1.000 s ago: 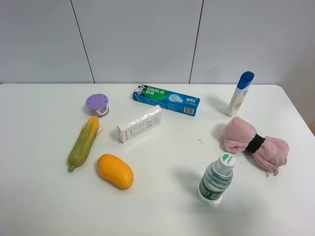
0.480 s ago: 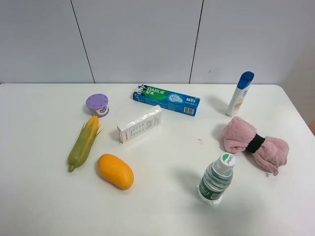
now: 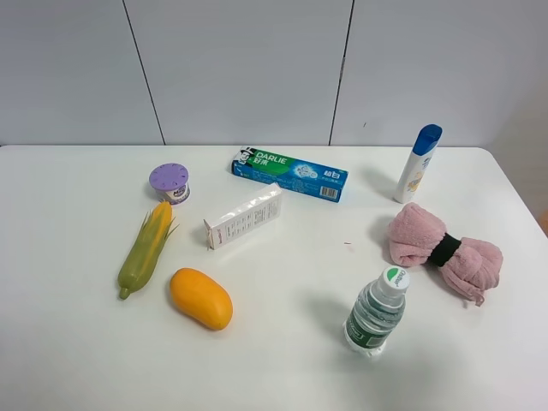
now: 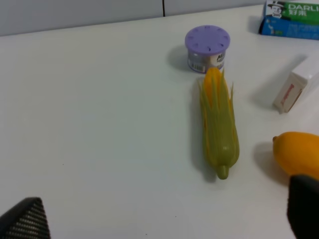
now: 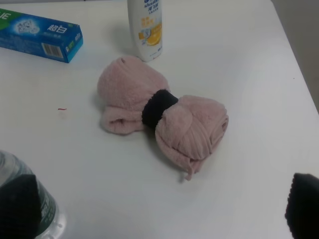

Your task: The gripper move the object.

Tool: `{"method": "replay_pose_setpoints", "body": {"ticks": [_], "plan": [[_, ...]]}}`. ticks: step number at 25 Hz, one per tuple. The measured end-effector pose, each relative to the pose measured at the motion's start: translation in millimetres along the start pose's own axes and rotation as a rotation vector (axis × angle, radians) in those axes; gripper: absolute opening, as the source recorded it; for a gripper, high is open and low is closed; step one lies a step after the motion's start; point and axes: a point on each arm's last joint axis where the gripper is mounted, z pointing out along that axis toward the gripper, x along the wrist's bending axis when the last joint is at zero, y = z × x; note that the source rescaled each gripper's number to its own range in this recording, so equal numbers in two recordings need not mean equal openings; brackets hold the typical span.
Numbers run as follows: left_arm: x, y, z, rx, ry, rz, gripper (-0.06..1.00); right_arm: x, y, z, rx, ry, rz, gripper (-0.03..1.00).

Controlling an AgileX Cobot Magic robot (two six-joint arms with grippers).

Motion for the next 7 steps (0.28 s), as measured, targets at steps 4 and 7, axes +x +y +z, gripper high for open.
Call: {"method": "replay_pose_setpoints", "body": {"ticks": [4, 7], "plan": [[0.0, 0.0, 0.0, 0.000, 0.000, 0.000, 1.00, 0.0, 0.0, 0.0, 0.000, 0.000, 0.000, 1.00], [0.0, 0.0, 0.0, 0.000, 0.000, 0.000, 1.00, 0.0, 0.0, 0.0, 0.000, 0.000, 0.000, 1.00]]}}
